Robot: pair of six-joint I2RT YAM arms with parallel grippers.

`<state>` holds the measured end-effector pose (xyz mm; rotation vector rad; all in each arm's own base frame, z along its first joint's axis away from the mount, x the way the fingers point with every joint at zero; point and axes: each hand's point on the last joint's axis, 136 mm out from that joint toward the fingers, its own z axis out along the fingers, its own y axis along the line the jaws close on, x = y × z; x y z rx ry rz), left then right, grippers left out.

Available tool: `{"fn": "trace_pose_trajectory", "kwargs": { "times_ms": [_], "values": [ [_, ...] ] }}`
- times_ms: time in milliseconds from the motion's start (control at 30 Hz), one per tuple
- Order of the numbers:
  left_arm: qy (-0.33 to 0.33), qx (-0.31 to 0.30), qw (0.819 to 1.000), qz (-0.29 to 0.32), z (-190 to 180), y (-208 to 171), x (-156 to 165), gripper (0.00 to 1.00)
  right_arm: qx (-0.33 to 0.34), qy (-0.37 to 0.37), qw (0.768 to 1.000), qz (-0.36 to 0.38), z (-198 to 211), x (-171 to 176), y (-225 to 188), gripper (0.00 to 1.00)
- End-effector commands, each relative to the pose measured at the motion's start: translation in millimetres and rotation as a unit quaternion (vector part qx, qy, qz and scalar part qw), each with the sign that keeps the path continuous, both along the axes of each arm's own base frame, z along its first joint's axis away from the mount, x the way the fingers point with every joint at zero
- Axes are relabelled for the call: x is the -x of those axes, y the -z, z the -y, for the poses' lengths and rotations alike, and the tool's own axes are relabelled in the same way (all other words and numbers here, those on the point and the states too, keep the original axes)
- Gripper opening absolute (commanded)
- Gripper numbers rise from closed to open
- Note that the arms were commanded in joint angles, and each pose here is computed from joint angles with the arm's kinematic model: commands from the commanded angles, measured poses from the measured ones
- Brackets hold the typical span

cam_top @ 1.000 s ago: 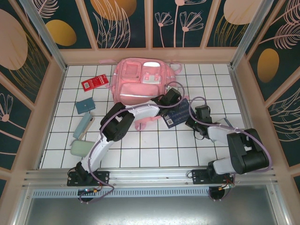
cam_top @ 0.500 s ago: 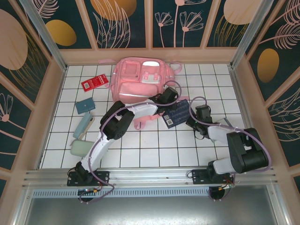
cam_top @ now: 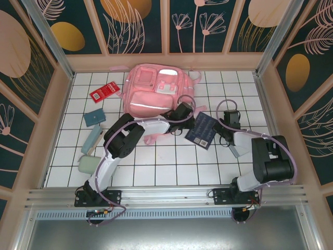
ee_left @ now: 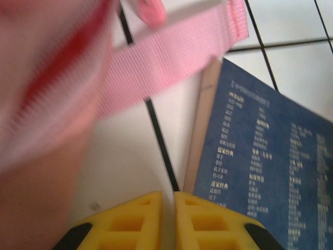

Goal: Pack the student bag

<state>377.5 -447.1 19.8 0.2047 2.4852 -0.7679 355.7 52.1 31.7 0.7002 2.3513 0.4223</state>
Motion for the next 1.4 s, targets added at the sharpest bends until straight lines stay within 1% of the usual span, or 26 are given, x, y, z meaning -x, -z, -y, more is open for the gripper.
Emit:
{"fn": "trace_pose_trajectory", "kwargs": {
  "times_ms": [0, 100, 167, 233, 300, 400, 467, 533, 633, 700, 867, 1000, 1167, 1367],
  "values": [
    [0.023, 0.003, 0.999, -0.049, 7, 11, 40, 0.15, -0.004, -0.019, 1.0, 0.023, -6, -19, -12, 0.1],
    [0.017, 0.001, 0.999, -0.041, 2, 5, 43, 0.16, -0.011, -0.025, 0.999, 0.021, -10, -19, -11, 0.13],
    [0.004, -0.014, 1.0, -0.024, -6, 1, 39, 0.18, -0.013, -0.023, 0.999, 0.025, -9, -15, -15, 0.16],
    [-0.004, -0.028, 1.0, -0.012, -14, -4, 36, 0.22, -0.01, -0.021, 0.999, 0.03, -7, -8, -21, 0.22],
    [-0.007, -0.03, 1.0, -0.004, -17, -9, 35, 0.27, -0.004, -0.016, 0.999, 0.033, -3, 0, -27, 0.26],
    [-0.012, -0.025, 1.0, 0.003, -19, -17, 35, 0.28, 0.002, -0.006, 0.999, 0.038, 3, 15, -34, 0.37],
    [-0.014, -0.018, 1.0, 0.006, -21, -21, 36, 0.31, 0.0, -0.003, 0.999, 0.038, 5, 25, -35, 0.42],
    [-0.013, -0.009, 1.0, 0.01, -22, -26, 38, 0.36, -0.005, 0.001, 0.999, 0.033, 6, 37, -33, 0.51],
    [0.006, 0.02, 1.0, 0.022, -16, -38, 48, 0.46, -0.01, 0.005, 1.0, 0.027, 7, 52, -26, 0.53],
    [0.023, 0.031, 0.999, 0.028, -10, -42, 56, 0.51, -0.012, 0.007, 1.0, 0.024, 8, 60, -22, 0.58],
    [0.048, 0.053, 0.997, 0.029, 1, -44, 65, 0.56, -0.021, 0.002, 1.0, 0.016, 6, 69, -13, 0.58],
    [0.069, 0.058, 0.996, 0.027, 10, -42, 70, 0.57, -0.021, 0.002, 1.0, 0.012, 5, 68, -11, 0.59],
    [0.069, 0.035, 0.997, 0.022, 11, -26, 67, 0.56, -0.031, 0.005, 1.0, 0.0, 3, 69, -5, 0.61],
    [0.072, 0.02, 0.997, 0.008, 11, -6, 69, 0.51, -0.034, 0.007, 0.999, -0.007, 3, 69, -1, 0.62]
  ]
}}
